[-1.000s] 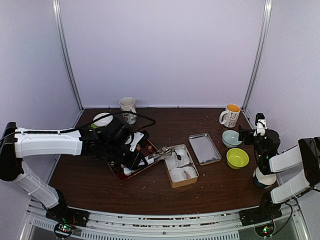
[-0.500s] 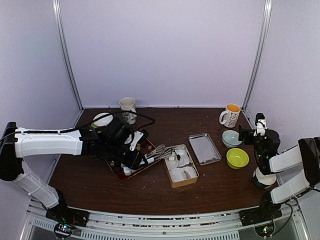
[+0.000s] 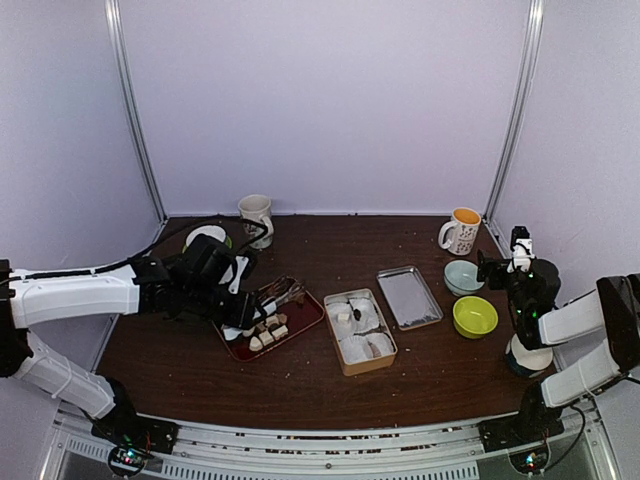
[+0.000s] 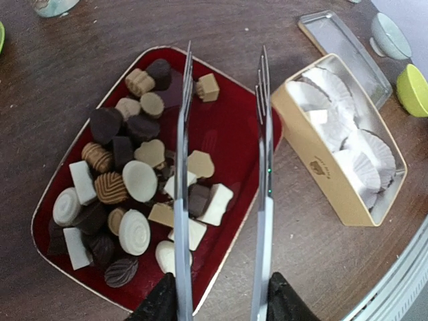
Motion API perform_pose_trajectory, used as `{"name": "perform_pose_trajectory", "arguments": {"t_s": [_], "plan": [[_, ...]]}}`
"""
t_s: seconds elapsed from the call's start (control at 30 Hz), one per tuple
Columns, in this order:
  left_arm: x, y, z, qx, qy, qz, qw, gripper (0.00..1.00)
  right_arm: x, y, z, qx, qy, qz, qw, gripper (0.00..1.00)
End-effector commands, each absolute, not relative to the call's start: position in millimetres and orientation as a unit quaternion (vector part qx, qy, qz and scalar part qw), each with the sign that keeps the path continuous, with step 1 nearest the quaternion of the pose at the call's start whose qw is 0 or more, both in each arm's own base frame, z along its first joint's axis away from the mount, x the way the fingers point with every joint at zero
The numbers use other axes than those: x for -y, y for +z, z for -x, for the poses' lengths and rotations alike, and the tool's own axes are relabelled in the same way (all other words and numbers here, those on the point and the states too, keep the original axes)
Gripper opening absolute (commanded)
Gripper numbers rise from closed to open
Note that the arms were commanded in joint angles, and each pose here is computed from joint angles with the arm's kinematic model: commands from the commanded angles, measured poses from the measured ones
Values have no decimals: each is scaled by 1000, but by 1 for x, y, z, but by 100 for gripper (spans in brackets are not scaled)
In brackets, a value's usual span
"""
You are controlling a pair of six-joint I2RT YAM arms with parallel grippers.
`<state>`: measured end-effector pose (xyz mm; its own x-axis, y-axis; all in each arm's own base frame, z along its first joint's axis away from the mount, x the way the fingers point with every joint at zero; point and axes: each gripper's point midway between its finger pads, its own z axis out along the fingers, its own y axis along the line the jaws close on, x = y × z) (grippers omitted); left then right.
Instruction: Pack the chocolate
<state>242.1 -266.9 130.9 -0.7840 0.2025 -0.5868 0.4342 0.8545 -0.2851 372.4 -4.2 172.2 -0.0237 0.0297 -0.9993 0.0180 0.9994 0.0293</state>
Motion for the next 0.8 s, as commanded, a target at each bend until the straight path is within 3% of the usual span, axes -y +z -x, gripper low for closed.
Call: {"name": "perform_pose_trajectory", "arguments": {"t_s": [0.0, 0.5, 0.77], "plan": [[272, 134, -253, -917, -230, -147, 292, 46, 7, 175, -372, -709, 1, -23, 705, 100], [282, 101, -271, -935, -190, -147, 262, 46, 7, 175, -372, -709, 1, -22, 705, 100], [284, 97, -282, -939, -171, -142, 263, 42, 6, 175, -372, -709, 1, -22, 705, 100]]}}
